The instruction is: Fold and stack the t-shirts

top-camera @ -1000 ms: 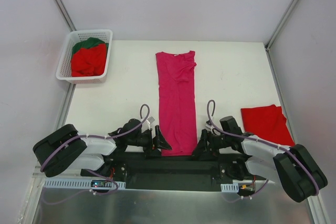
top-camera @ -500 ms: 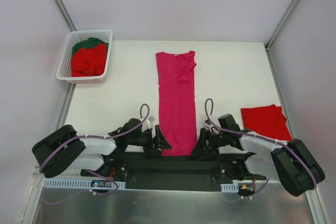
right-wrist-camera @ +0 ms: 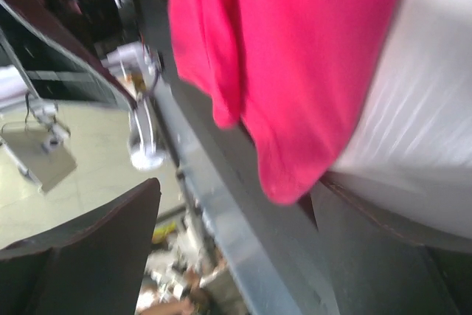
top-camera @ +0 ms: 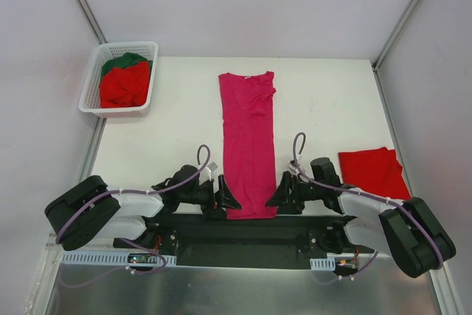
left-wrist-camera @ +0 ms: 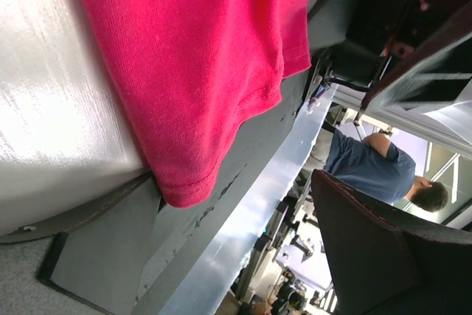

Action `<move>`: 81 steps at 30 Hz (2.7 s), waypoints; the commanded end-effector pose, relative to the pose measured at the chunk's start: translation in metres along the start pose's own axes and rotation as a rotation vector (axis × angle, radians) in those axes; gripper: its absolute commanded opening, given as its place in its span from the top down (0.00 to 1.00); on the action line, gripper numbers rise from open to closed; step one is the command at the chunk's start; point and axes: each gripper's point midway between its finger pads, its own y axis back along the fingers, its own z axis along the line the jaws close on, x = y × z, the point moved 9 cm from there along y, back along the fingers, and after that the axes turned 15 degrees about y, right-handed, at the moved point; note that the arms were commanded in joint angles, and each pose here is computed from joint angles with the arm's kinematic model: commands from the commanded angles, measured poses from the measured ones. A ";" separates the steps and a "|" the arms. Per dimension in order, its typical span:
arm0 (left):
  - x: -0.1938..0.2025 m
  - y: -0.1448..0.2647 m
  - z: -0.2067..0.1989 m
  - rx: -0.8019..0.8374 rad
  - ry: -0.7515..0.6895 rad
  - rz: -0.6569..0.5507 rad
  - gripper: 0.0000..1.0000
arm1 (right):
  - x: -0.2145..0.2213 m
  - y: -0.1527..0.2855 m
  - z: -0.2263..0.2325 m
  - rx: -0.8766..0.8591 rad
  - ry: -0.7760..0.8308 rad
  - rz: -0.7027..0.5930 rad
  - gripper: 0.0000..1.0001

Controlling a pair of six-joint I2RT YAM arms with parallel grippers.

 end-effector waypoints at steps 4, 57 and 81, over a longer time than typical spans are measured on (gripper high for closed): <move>-0.006 0.001 -0.007 0.028 -0.049 -0.020 0.16 | -0.026 0.004 -0.002 -0.037 0.080 -0.156 0.10; -0.008 0.001 0.001 0.019 -0.025 0.011 0.35 | 0.028 -0.006 -0.016 0.020 -0.105 -0.056 0.24; -0.009 -0.002 -0.001 0.017 -0.026 0.045 0.75 | 0.035 -0.013 -0.020 0.072 -0.138 0.027 0.52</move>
